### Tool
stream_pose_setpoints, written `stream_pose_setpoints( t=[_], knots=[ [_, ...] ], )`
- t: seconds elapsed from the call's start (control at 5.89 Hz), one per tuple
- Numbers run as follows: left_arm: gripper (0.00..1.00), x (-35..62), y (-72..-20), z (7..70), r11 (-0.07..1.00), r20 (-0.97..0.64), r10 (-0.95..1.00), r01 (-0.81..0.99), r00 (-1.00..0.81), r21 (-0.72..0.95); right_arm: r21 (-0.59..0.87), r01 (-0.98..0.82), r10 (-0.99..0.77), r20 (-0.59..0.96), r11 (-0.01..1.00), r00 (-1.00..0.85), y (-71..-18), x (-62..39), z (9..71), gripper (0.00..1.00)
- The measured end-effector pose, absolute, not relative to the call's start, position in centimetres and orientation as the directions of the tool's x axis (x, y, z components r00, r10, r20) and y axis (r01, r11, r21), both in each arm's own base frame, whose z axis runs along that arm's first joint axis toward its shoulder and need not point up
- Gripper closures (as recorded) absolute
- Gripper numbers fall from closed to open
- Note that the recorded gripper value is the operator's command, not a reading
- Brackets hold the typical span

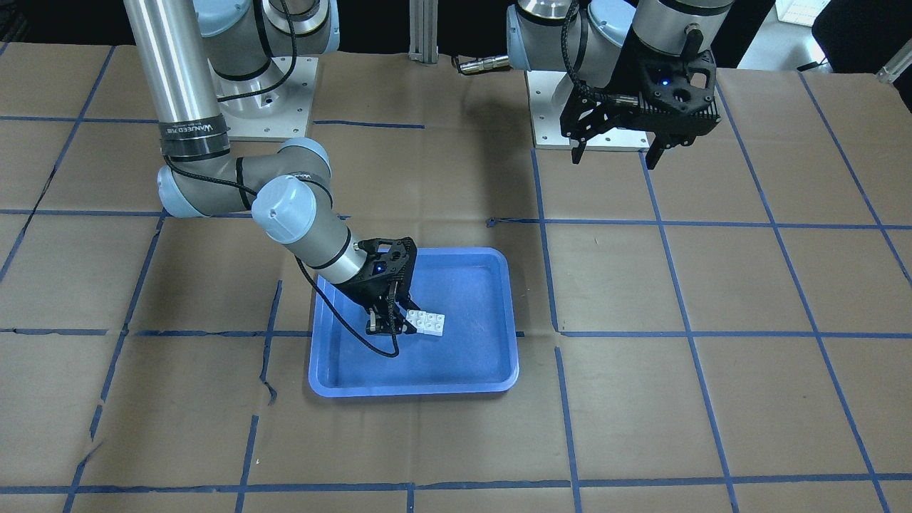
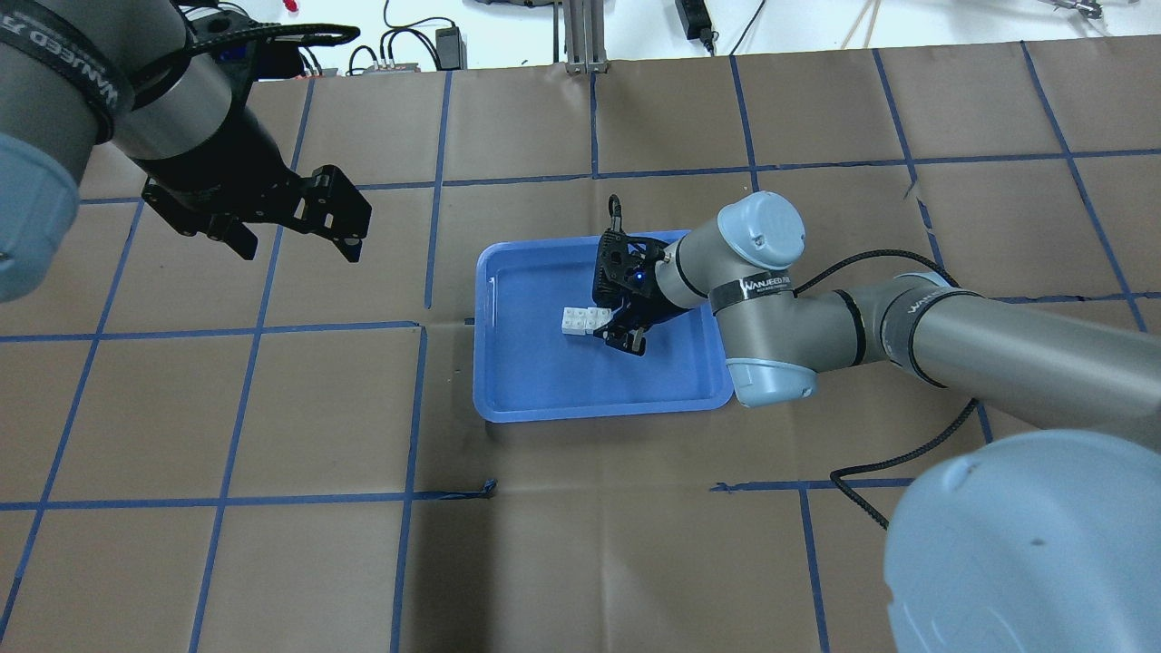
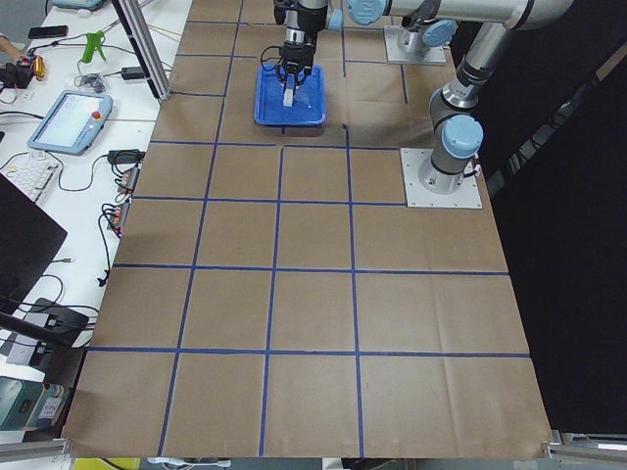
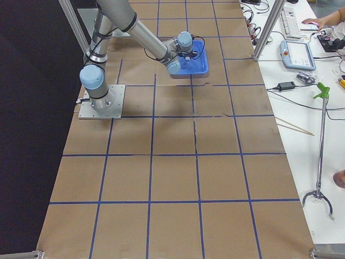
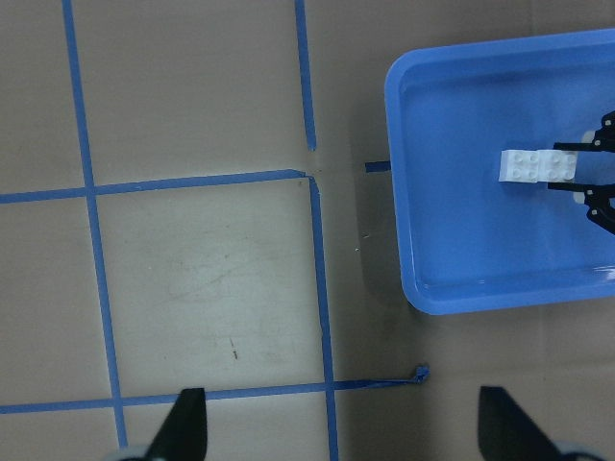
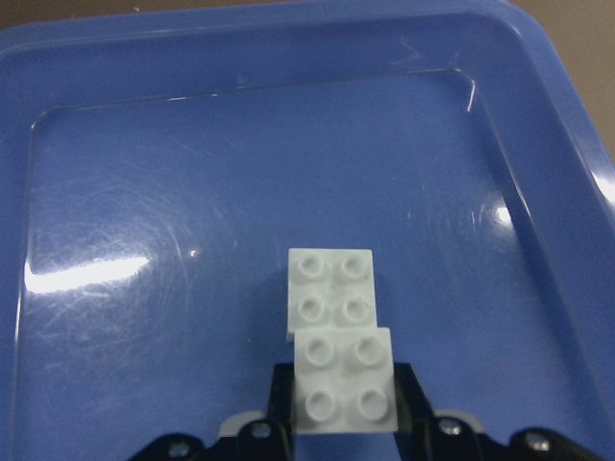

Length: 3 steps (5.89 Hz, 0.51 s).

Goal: Assemble white blocks and place on blue tray

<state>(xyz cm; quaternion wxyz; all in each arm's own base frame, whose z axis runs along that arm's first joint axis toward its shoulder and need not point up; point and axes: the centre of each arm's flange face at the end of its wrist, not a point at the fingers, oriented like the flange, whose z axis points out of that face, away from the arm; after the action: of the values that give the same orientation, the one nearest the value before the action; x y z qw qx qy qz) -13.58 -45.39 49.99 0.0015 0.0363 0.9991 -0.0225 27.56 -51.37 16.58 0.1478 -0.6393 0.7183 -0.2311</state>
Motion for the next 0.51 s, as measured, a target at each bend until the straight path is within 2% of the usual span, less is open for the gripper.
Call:
stream_pose_setpoints(
  t=[0.51],
  knots=[
    [0.01,-13.64,-45.37,49.98,0.996,-0.005,0.074,0.074,-0.997,-0.045,-0.519,-0.851,-0.987,0.075,0.081,-0.140,-51.45,27.57,15.82,0.63]
  ],
)
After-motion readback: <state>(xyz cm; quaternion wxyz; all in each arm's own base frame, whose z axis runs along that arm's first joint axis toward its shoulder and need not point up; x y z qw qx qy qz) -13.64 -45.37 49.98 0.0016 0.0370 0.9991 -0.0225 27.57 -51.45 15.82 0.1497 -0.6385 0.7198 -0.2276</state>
